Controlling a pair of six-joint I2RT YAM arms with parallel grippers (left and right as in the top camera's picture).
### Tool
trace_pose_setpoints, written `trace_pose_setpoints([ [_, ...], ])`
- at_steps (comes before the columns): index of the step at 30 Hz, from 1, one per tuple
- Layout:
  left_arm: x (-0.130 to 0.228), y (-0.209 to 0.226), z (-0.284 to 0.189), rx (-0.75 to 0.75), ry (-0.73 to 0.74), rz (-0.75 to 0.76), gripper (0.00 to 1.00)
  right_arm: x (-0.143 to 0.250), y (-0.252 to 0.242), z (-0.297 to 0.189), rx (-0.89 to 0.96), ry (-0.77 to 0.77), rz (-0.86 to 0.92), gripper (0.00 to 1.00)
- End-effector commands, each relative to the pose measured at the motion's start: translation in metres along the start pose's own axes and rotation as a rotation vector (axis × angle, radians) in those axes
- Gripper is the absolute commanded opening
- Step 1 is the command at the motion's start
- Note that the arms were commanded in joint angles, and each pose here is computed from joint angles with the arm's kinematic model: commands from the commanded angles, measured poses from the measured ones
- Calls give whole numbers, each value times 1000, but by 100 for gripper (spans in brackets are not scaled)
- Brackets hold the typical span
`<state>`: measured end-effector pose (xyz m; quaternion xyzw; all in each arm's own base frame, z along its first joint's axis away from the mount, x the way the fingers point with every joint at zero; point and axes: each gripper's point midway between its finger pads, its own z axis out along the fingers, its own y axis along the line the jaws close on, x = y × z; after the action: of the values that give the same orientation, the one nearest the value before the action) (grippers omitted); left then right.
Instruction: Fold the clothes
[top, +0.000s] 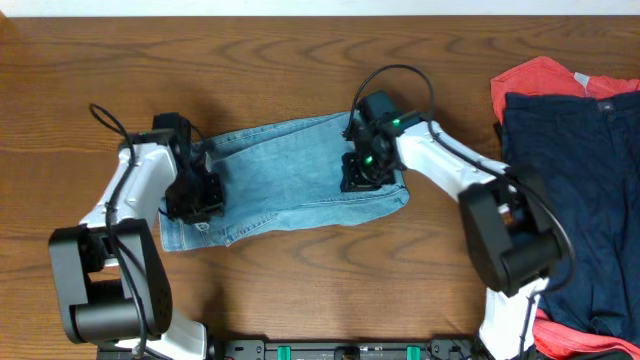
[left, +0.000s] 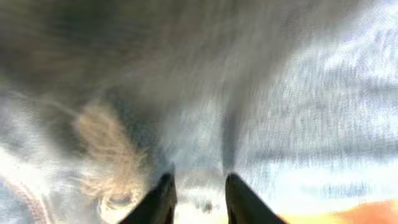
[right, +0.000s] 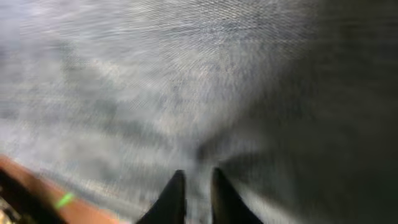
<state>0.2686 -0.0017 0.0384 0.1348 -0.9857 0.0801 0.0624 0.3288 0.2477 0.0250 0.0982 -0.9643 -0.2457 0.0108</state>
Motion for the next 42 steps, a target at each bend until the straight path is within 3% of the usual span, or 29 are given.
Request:
trace_pose_setpoints([
  [1, -17, 3, -32, -35, -88, 1, 32, -14, 21, -54, -45, -132, -125, 22],
  [3, -19, 1, -42, -29, -122, 6, 38, -16, 27, -66, -52, -164, -137, 20],
  [6, -21, 6, -49, -51, -153, 2, 66, -17, 28, -65, -31, -172, -72, 11],
  [7, -21, 10, -50, -70, -157, -5, 71, -16, 26, -59, -12, -164, -52, 10],
  [11, -23, 40, -54, -157, -170, -92, 83, -9, 21, -32, 39, -110, -59, 7],
  [16, -34, 71, -60, -111, -220, -285, 95, -4, 0, 7, 93, -38, 7, 1],
  [20, -40, 79, -58, -12, -238, -257, 98, -5, -28, 31, 113, -3, 119, 1],
  [24, -44, 53, -55, 197, -256, -93, 98, -2, -78, 41, 207, 22, 294, 1],
  [28, -40, 41, -49, 261, -253, -23, 98, -1, -127, 30, 287, 17, 423, 1],
  [35, -34, 41, -33, 266, -240, -16, 98, -6, -167, 8, 276, -7, 495, 1],
  [42, -27, 14, -25, 399, -233, 54, 98, -7, -159, 10, 223, 7, 426, 1],
])
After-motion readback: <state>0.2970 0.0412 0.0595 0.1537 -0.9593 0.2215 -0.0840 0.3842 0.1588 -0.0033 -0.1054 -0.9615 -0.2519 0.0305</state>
